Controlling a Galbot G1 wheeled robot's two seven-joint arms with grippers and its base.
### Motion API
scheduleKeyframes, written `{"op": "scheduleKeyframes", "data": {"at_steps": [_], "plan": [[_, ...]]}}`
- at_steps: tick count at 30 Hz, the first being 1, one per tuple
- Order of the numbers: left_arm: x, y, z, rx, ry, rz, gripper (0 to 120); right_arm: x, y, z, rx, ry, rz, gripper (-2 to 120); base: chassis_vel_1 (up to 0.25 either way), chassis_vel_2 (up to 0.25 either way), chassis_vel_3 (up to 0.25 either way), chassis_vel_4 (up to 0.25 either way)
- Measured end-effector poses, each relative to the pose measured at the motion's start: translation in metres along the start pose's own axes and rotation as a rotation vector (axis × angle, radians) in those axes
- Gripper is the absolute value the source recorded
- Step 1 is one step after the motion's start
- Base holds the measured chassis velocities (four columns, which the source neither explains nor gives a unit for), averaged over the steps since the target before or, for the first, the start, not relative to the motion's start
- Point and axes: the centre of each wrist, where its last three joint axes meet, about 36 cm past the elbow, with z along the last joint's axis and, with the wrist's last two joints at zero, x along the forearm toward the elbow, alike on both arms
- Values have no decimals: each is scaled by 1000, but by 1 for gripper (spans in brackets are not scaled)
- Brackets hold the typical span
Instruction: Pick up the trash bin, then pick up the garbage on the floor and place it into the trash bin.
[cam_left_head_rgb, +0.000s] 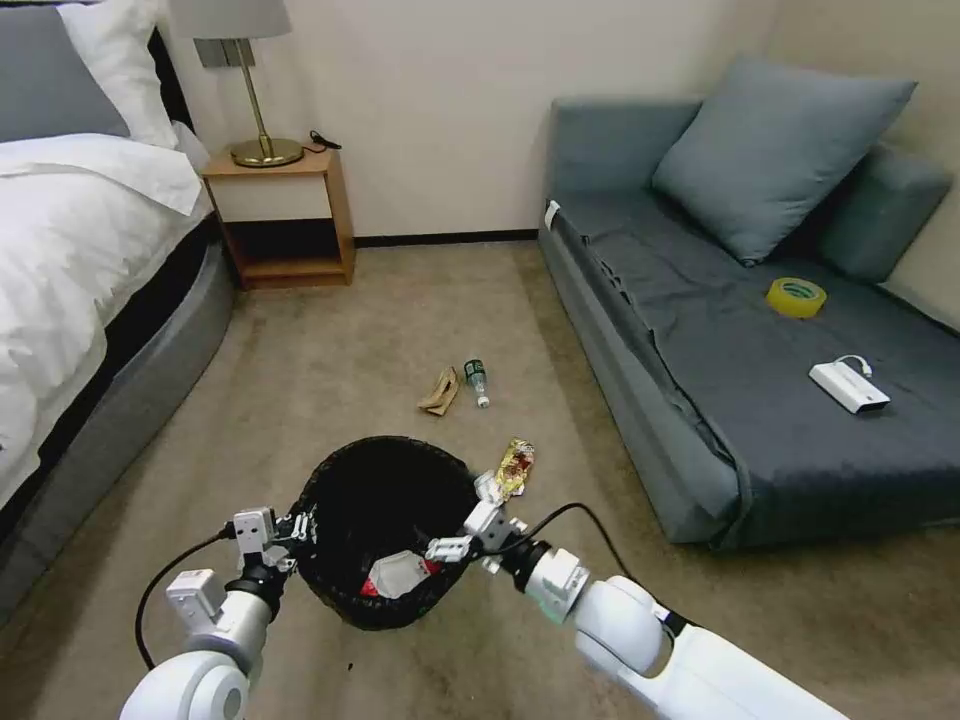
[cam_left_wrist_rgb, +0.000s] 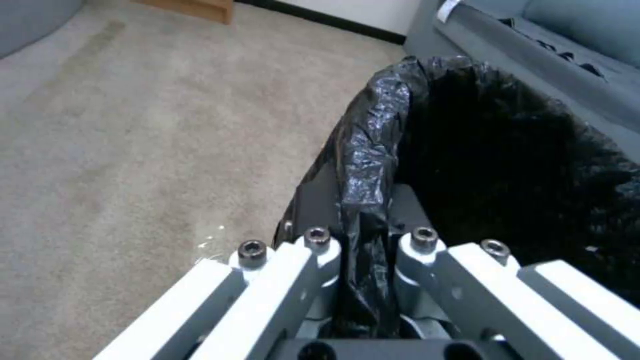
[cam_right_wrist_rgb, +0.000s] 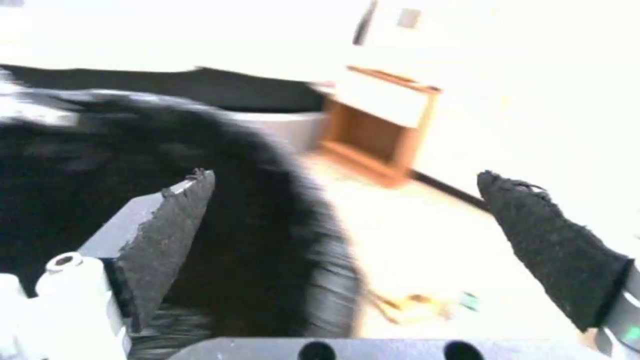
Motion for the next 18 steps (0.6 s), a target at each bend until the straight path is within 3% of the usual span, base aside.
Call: {"op": "scheduleKeyframes", "data": {"at_steps": [5,8,12,18], "plan": [[1,2,-2,3,-14,-19,5,30,9,2,-35,45,225,100,0,0,0,0],[2,9,-5,-7,-35,-50,5,45,19,-6,-100,82,392,100,0,0,0,0],[4,15,-7,-10,-47,-79,5,64,22,-11,-137,120,472,100,0,0,0,0],[7,23,-11,-15,-62,-108,5,92,28,-17,-171,184,471,100,0,0,0,0]]}}
